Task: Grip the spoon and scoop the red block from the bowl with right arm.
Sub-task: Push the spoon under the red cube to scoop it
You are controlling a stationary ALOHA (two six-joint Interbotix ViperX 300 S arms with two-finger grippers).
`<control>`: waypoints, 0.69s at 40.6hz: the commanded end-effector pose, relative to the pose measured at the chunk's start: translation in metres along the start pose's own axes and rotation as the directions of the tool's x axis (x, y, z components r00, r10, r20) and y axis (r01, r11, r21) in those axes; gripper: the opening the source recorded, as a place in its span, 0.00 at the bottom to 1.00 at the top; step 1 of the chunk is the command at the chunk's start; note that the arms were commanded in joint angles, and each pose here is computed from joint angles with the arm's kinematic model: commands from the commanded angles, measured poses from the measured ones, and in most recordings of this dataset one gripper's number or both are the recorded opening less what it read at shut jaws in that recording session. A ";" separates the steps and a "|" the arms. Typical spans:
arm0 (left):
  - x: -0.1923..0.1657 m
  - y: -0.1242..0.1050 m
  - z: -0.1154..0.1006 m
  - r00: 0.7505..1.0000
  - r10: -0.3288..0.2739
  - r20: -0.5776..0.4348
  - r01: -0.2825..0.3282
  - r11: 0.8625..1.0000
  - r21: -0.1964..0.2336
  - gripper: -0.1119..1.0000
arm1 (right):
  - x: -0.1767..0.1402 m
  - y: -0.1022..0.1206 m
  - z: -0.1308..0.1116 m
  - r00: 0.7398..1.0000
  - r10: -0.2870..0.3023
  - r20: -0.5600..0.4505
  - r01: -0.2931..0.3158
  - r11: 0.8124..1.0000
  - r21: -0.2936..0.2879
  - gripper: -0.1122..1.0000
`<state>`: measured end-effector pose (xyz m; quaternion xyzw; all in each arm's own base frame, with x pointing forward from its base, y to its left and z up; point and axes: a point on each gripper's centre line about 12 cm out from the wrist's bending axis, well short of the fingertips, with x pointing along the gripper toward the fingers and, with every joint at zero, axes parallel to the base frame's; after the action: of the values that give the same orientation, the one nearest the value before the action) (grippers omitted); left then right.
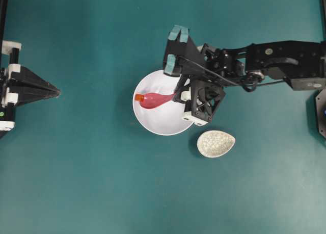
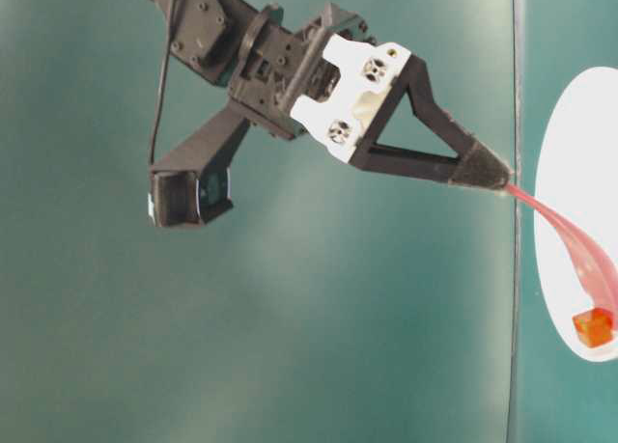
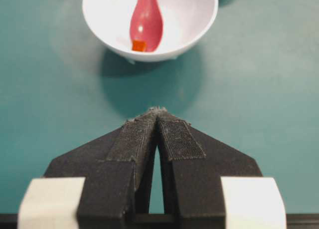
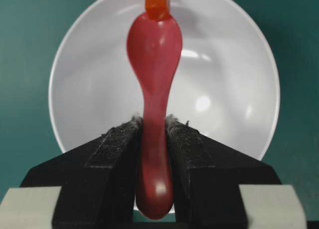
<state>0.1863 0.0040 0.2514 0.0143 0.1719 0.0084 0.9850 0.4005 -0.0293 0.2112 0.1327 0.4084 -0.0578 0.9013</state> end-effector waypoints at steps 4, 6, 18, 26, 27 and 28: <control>-0.001 0.000 0.013 1.000 0.000 0.031 0.000 1.000 0.002 0.10 | -0.015 0.003 0.010 0.998 0.011 0.069 -0.012 1.000 0.011 0.32; -0.001 0.000 0.013 1.000 0.000 0.031 0.000 1.000 0.002 0.10 | -0.015 0.003 0.010 0.998 0.011 0.068 -0.012 1.000 0.011 0.32; -0.001 0.000 0.013 1.000 0.000 0.031 0.000 1.000 0.000 0.10 | -0.014 0.002 0.009 0.998 0.009 0.066 -0.010 1.000 0.007 0.32; -0.001 0.000 0.013 0.999 0.000 0.032 0.000 1.000 0.000 0.10 | -0.013 0.002 0.009 0.997 0.009 0.079 -0.010 1.000 0.007 0.32; -0.001 0.000 0.013 0.999 0.000 0.032 0.000 1.000 0.000 0.10 | -0.013 0.002 0.009 0.997 0.010 0.080 -0.010 1.000 0.007 0.32; -0.001 0.000 0.013 1.000 0.000 0.031 0.000 1.000 0.000 0.10 | -0.014 0.002 0.009 0.996 0.010 0.085 -0.011 1.000 0.007 0.32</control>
<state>0.1866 0.0040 0.2518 0.0135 0.1719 0.0085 0.9850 0.3979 -0.0297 0.2112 0.1371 0.3948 -0.0618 0.9064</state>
